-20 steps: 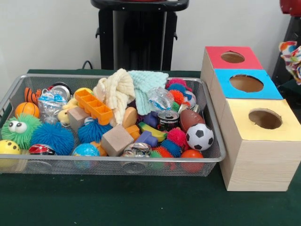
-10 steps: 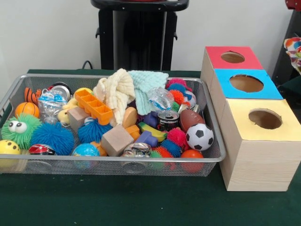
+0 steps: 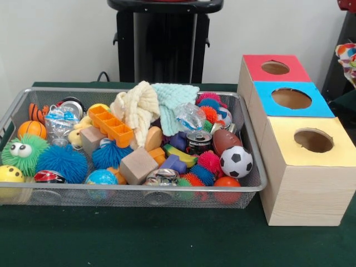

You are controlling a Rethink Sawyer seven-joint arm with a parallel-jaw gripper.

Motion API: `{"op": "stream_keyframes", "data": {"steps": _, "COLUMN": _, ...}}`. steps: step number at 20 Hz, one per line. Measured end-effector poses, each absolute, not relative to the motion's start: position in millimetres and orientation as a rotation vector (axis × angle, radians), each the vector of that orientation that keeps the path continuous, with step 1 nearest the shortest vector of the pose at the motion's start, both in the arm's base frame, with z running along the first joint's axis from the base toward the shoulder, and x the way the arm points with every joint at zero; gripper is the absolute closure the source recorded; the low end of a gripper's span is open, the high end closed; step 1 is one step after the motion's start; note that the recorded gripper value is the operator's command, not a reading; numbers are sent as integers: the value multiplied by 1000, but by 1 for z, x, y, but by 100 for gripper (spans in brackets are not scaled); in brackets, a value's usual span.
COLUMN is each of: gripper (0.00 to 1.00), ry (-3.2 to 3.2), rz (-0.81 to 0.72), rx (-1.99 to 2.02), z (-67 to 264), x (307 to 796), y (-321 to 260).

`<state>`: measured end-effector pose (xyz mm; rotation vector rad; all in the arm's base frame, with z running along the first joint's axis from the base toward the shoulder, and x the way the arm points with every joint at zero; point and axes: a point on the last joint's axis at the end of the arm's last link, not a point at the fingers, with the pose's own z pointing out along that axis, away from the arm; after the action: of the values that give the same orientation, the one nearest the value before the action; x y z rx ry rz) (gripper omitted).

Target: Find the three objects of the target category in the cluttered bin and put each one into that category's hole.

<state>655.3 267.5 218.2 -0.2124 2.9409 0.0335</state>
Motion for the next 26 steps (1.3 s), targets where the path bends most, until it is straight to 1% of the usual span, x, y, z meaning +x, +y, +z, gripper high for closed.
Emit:
{"op": "stream_keyframes", "data": {"steps": 11, "gripper": 100, "ry": 2959, "rz": 27, "rx": -189, "z": 206, "x": 660, "y": 255}}
{"op": "stream_keyframes", "data": {"steps": 26, "gripper": 100, "ry": 2985, "rz": -64, "rx": -277, "z": 168, "x": 652, "y": 243}}
